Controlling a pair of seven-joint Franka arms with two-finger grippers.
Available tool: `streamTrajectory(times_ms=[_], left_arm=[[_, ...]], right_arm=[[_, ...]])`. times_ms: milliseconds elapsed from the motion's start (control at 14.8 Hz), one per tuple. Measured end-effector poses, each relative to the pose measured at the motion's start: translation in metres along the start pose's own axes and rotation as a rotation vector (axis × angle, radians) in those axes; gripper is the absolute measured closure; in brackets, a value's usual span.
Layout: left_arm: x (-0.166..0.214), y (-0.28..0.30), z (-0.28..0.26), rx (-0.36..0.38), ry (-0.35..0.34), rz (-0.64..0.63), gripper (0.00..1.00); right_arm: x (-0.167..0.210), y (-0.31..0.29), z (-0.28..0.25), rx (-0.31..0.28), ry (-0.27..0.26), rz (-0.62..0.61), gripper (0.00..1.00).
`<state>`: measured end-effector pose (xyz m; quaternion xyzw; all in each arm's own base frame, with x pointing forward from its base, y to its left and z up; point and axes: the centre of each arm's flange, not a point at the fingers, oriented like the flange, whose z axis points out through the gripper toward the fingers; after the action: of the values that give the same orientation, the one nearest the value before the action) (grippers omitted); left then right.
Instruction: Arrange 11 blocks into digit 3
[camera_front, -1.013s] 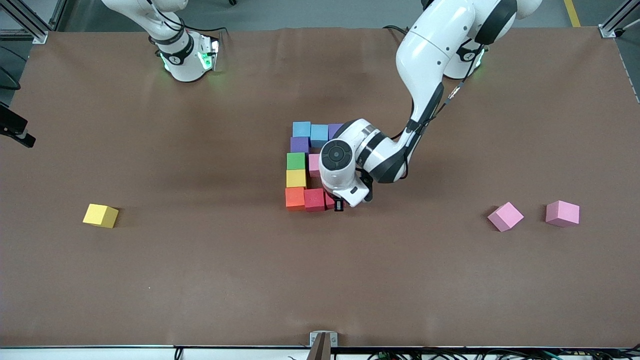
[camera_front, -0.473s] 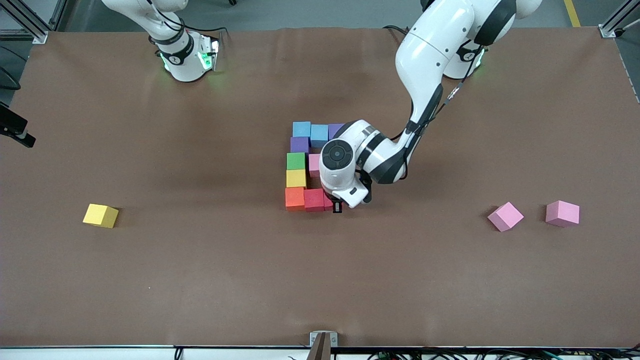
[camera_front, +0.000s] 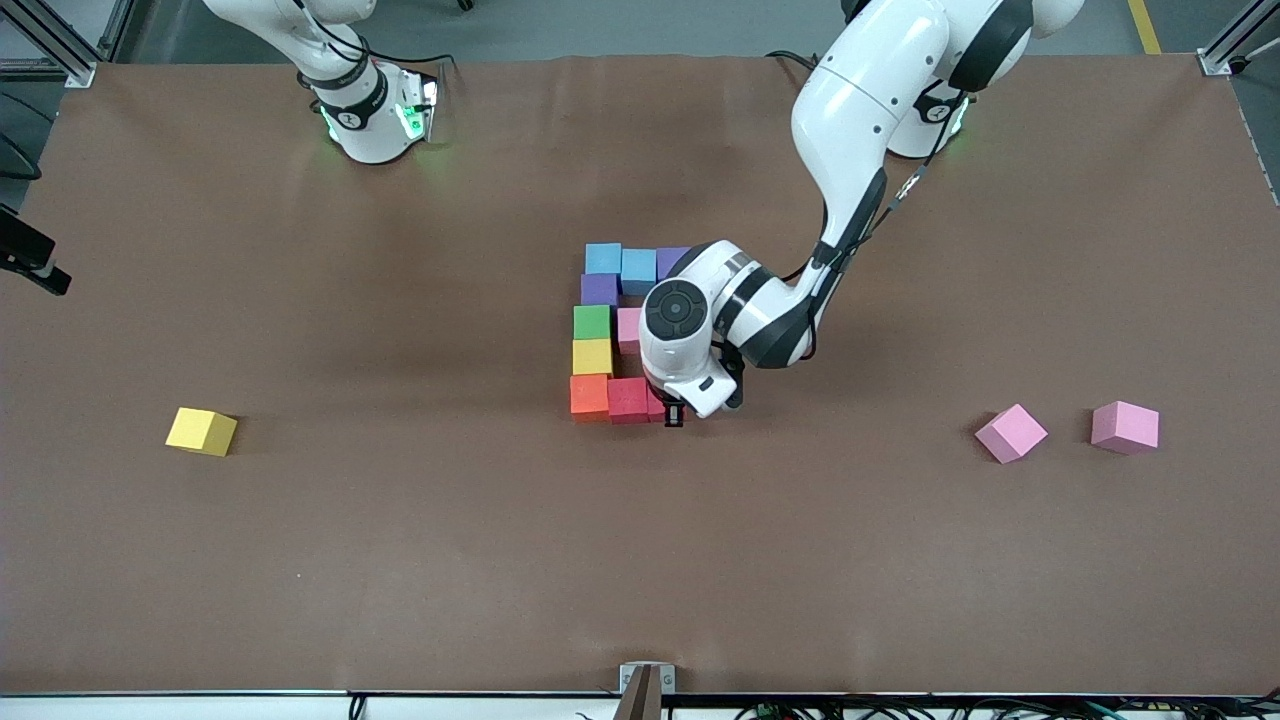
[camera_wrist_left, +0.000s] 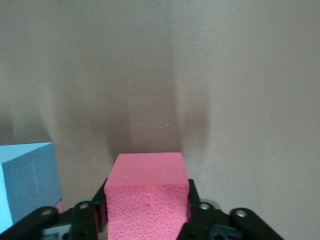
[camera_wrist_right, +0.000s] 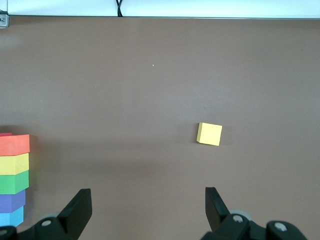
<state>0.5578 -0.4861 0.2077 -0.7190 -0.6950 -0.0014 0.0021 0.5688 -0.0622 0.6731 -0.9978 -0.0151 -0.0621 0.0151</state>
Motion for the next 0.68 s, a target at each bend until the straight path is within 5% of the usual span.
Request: streamTrajectory(times_ms=[270,675], left_arm=[[0.002,0.004,-0.004,-0.005,-0.003,0.020,0.00],[0.023,0.017,-0.108,0.007,0.022,0.250,0.00]], right_arm=[[0.000,0.000,0.000,0.000,0.000,0.000,0.00],[0.000,0.000,0.000,0.000,0.000,0.000,0.00]])
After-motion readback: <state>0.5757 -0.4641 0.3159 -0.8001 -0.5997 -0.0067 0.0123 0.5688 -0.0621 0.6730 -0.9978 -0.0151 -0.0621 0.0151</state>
